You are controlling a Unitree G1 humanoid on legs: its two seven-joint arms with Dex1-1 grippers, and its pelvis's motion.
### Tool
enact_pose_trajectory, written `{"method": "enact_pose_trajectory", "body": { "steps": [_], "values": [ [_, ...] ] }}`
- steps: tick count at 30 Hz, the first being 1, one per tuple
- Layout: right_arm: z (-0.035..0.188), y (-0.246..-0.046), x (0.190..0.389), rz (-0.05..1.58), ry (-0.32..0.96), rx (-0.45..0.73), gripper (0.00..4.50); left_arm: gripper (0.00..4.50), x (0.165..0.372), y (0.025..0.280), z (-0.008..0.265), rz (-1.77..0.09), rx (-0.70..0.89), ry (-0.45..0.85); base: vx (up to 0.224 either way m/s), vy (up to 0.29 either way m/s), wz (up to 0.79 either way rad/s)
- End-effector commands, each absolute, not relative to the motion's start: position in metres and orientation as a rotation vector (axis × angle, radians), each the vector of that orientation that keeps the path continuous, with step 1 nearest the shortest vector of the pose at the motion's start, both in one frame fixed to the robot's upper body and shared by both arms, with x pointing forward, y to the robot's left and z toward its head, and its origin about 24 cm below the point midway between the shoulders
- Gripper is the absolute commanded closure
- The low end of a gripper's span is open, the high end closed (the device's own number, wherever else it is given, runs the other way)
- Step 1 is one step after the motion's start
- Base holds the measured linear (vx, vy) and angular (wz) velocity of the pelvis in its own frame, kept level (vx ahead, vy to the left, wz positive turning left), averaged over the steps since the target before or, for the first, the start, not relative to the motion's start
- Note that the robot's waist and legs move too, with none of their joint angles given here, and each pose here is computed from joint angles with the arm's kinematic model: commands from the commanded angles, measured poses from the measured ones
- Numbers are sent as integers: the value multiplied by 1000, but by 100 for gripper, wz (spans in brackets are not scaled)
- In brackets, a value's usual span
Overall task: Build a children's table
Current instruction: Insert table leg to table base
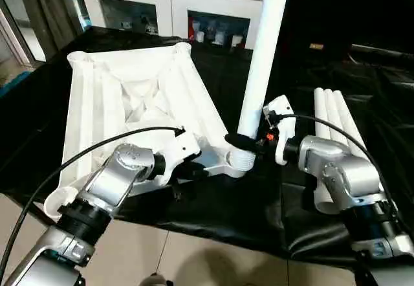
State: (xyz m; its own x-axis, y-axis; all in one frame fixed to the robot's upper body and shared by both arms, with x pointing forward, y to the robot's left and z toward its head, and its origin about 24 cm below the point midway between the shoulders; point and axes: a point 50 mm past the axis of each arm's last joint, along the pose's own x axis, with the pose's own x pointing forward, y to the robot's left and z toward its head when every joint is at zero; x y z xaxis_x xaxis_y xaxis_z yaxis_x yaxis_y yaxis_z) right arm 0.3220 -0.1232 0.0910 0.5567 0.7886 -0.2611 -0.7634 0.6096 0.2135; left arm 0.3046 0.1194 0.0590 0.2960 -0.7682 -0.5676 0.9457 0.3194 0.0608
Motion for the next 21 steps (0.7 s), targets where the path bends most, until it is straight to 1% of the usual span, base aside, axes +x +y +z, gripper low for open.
{"method": "enact_pose_trajectory", "body": {
  "steps": [1, 5, 9, 12, 17, 18, 19, 21],
  "values": [
    [96, -122, 326, 920, 326, 58, 261, 450, 303, 113, 65, -1231, 421, 431, 0, 0, 0],
    [90, -117, 333, 909, 336, 58, 261, 450, 303, 111, 65, -1235, 417, 433, 0, 0, 0],
    [87, -115, 337, 910, 344, 58, 261, 450, 302, 112, 64, -1237, 418, 435, 0, 0, 0],
    [85, -117, 338, 908, 346, 85, 261, 450, 302, 113, 64, -1232, 419, 435, 0, 0, 0],
    [81, -123, 335, 921, 341, 163, 261, 450, 304, 114, 64, -1219, 420, 430, 0, 0, 0],
    [81, -123, 335, 921, 341, 163, 261, 450, 304, 114, 64, -1219, 420, 430, 0, 0, 0],
    [79, -124, 334, 918, 343, 176, 261, 450, 304, 114, 64, -1218, 421, 430, 0, 0, 0],
    [63, -133, 326, 886, 360, 204, 261, 450, 308, 113, 65, -1199, 426, 416, 0, 0, 0]
  ]
}}
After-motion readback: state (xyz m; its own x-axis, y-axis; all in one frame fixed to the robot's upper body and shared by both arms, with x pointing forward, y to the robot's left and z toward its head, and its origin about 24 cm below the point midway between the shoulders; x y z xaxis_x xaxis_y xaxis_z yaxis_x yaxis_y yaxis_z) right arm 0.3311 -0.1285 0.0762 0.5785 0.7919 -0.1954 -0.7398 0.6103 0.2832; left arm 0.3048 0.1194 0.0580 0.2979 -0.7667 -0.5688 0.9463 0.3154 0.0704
